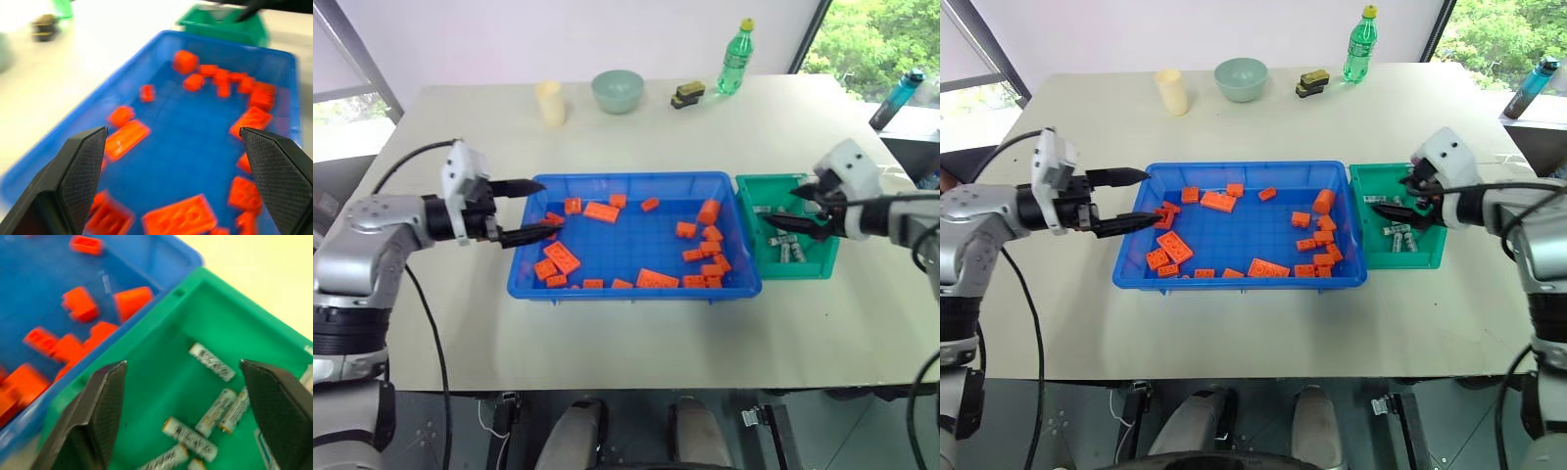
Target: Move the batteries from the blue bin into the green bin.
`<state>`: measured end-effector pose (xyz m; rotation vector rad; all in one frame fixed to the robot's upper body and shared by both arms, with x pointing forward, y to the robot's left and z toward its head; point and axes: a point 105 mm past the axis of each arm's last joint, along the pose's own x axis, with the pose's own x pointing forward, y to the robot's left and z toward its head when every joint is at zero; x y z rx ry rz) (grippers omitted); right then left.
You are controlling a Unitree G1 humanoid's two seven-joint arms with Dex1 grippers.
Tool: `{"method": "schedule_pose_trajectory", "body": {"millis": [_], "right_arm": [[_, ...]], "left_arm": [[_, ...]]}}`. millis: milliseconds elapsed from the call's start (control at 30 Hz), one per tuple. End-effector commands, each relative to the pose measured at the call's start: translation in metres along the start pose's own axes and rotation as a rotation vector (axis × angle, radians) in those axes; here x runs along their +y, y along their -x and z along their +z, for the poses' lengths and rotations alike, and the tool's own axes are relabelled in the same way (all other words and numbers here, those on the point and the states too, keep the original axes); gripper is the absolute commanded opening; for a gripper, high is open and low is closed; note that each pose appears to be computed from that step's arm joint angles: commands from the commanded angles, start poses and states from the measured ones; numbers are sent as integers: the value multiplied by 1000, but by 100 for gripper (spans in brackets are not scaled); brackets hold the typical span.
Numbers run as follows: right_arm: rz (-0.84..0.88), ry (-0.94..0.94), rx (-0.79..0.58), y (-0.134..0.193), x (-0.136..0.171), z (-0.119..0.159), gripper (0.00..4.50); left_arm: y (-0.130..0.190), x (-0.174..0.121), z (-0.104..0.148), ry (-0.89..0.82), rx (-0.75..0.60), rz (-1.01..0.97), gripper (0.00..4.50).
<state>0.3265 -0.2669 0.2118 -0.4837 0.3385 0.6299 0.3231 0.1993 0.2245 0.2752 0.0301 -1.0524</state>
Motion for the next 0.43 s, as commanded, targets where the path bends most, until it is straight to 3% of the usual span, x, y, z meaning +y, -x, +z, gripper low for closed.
{"method": "schedule_pose_trajectory", "body": {"millis": [33, 267, 433], "right_arm": [[-12, 96, -85, 46, -20, 7, 383], [14, 25, -53, 100, -44, -25, 383], [3, 16, -21, 105, -51, -42, 383]], "left_arm": [[26, 16, 14, -30, -16, 74, 450], [64, 32, -2, 37, 64, 126, 450], [73, 38, -5, 32, 78, 152, 450]]}}
